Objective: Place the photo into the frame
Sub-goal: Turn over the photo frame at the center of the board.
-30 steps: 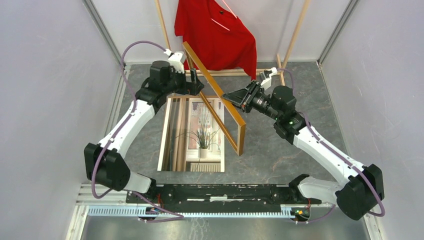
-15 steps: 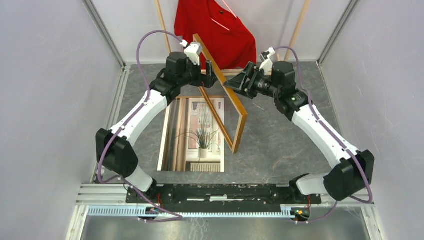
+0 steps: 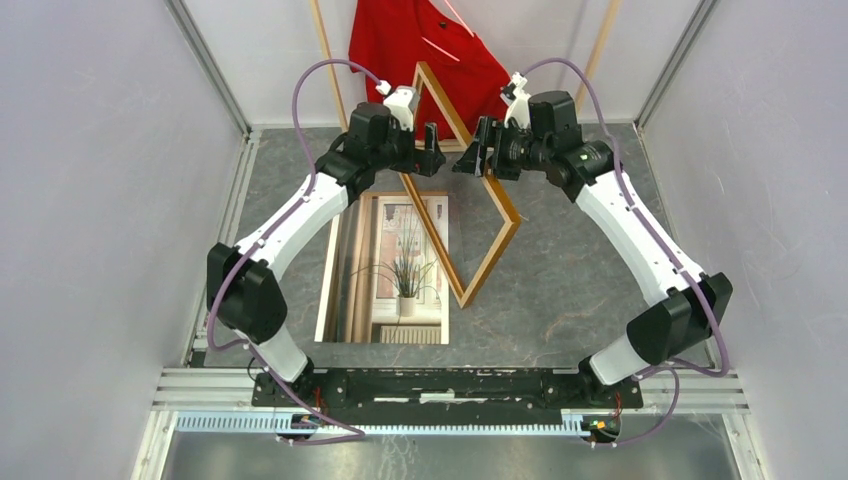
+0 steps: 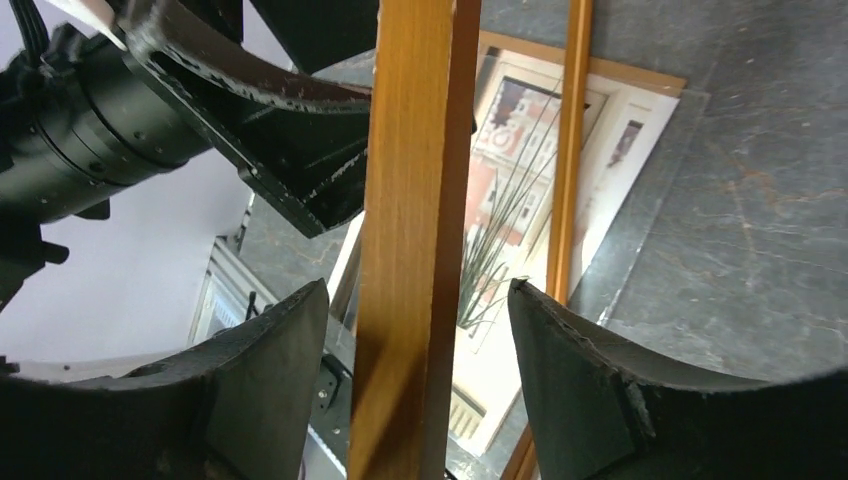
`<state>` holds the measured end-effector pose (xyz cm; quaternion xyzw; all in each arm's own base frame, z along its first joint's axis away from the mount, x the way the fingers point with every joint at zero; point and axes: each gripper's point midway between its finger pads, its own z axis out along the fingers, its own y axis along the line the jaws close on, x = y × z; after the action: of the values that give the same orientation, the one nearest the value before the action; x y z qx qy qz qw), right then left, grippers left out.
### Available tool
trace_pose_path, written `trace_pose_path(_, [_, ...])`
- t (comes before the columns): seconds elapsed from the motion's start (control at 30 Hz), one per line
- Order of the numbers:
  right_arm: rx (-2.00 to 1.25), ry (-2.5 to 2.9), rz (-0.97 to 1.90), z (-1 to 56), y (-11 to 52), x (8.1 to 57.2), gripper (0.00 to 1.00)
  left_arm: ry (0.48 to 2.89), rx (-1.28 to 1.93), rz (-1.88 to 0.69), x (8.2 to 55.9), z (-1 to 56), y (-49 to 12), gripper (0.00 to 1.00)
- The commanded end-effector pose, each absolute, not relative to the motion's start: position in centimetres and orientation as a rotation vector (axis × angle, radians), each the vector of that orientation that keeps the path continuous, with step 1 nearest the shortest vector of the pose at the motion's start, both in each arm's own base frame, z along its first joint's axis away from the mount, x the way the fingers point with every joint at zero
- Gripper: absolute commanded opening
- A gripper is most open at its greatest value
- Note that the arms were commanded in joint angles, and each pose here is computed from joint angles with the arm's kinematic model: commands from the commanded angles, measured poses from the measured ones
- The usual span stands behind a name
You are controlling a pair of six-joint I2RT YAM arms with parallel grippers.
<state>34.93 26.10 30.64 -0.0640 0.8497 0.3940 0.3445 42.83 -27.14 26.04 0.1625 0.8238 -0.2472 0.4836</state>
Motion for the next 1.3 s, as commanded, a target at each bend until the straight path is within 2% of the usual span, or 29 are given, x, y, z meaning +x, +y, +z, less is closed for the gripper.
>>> trace_pose_path(0.0, [-0.245, 2.183, 0.820, 32.5, 23.8, 35.7, 0.67, 1.970, 0.413, -0.579, 42.8, 27.6, -27.0, 1.00])
trace_pose_path(0.07, [-0.265, 2.191, 0.769, 32.4, 23.1, 35.6, 0.58, 1.979, 0.421, -0.566, 42.4, 27.4, -26.7, 1.00])
trace_pose_path(0.2, [-0.287, 2.222, 0.679, 31.1, 21.6, 34.7, 0.31, 1.993, 0.447, -0.522, 41.6, 27.0, -25.6, 1.00])
trace_pose_path(0.33, [-0.296, 2.249, 0.543, 30.2, 19.0, 33.3, 0.18, 2.011, 0.474, -0.463, 40.6, 26.0, -24.1, 1.00])
trace_pose_path(0.47, [-0.214, 2.275, 0.312, 28.8, 14.6, 32.0, 0.12, 2.050, 0.476, -0.427, 40.1, 24.5, -22.3, 1.00])
trace_pose_path(0.83, [-0.010, 2.272, -0.223, 26.4, 4.4, 28.9, 0.08, 2.151, 0.552, -0.312, 38.4, 19.0, -18.8, 1.00])
trace_pose_path(1.1, [0.005, 2.378, -0.512, 20.2, 0.6, 26.3, 0.08, 2.174, 0.585, -0.295, 37.2, 17.4, -17.9, 1.00])
trace_pose_path(1.27, [-0.020, 2.414, -0.583, 18.8, 0.0, 26.0, 0.07, 2.161, 0.590, -0.309, 36.9, 17.5, -17.9, 1.00])
